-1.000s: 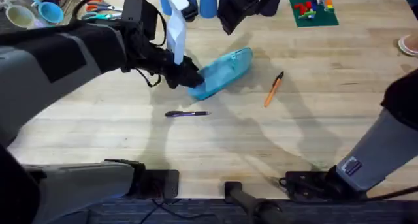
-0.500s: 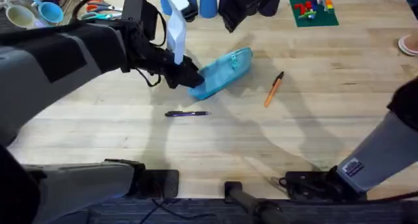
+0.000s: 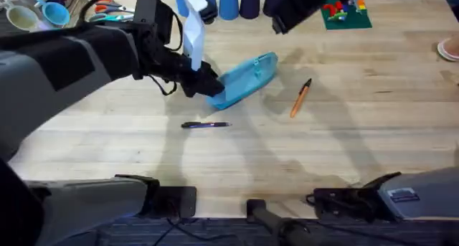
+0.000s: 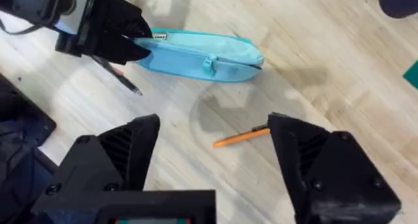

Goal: Unzip the bag, pick up the pens from the table one at a time and place them inside, then zip the bag closed.

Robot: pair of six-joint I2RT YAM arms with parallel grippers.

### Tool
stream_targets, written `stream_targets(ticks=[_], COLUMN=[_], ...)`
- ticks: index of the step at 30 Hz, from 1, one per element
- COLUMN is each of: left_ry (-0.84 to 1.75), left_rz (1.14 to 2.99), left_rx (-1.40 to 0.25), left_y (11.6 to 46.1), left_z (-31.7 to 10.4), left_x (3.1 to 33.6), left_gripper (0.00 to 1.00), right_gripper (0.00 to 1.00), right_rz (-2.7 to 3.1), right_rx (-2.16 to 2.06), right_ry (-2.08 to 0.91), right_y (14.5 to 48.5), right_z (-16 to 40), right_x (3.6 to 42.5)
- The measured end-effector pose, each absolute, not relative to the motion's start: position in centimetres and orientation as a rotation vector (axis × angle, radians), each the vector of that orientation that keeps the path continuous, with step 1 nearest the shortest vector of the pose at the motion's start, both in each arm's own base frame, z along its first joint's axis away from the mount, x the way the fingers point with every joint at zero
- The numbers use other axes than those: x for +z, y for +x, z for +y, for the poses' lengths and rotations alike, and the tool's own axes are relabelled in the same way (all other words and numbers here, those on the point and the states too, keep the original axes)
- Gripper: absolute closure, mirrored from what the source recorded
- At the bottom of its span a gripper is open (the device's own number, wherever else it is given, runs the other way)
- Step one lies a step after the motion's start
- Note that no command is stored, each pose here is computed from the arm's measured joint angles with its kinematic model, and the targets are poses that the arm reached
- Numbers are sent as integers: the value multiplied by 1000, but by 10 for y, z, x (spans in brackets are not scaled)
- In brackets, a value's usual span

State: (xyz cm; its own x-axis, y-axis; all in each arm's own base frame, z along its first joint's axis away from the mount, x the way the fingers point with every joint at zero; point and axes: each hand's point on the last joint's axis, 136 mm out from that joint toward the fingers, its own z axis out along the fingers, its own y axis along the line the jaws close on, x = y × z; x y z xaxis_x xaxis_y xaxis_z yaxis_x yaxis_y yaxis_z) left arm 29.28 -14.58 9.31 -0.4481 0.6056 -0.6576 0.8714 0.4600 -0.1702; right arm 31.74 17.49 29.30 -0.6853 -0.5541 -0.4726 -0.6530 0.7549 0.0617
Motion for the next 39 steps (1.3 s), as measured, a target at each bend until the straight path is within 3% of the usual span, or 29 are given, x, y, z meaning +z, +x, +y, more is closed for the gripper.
stream_targets(ticks=[14,24,39], left_ry=[1228,1228,1228], left_rz=[2197,2197,2197], left_rx=[-681,-681,-681], left_y=[293,293,293], left_z=[-146,-146,-146], left_x=[93,93,93], left_gripper=[959,959,959], right_gripper=[5,5,5], right_rz=[2478,2572,2625], right_rx=[344,395,373], right_ry=[-798,-769,-601], right_y=[288,278,292], right_z=[162,184,194], right_x=[269,205,150])
